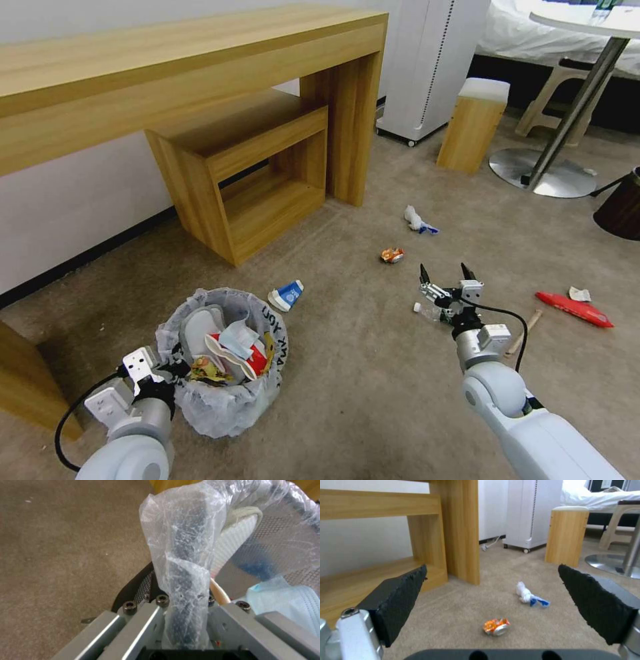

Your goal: Pick up the trash bin and place the garbage on the floor into it.

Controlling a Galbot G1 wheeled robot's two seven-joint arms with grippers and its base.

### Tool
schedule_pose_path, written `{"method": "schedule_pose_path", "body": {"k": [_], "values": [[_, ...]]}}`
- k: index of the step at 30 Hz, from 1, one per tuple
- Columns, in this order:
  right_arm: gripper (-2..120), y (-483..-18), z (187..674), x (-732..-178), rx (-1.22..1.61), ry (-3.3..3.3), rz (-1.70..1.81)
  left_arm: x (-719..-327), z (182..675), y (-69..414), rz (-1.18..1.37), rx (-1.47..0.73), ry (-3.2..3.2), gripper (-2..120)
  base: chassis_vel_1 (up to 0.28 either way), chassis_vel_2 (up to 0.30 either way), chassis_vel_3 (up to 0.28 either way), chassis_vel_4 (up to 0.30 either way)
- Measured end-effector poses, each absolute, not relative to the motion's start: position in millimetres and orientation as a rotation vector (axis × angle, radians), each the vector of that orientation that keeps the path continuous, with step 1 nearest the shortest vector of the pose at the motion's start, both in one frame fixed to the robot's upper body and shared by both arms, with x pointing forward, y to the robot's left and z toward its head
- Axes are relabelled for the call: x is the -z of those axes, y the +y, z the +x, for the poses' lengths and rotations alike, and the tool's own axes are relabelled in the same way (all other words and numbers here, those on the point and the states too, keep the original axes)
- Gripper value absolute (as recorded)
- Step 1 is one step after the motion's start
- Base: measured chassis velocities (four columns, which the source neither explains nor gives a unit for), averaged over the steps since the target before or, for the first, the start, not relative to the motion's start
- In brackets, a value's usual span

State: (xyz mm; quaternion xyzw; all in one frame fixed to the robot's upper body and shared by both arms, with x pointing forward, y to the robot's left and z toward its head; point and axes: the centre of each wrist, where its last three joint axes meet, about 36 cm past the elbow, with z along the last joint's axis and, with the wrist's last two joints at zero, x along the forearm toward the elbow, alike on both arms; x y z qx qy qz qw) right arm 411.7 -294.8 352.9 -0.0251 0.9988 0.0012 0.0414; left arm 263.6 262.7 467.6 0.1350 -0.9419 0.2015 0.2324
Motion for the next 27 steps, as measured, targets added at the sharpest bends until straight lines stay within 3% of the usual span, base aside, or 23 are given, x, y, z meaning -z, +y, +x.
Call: {"method": "schedule_pose_path", "body": {"k": [27], "values": [[100,-290,405,-354,0.002,3.052,-0.088,-455,269,290,0.295,-0.4,-2.597,0,-0.134,0.138,0.131,-0.134]]}}
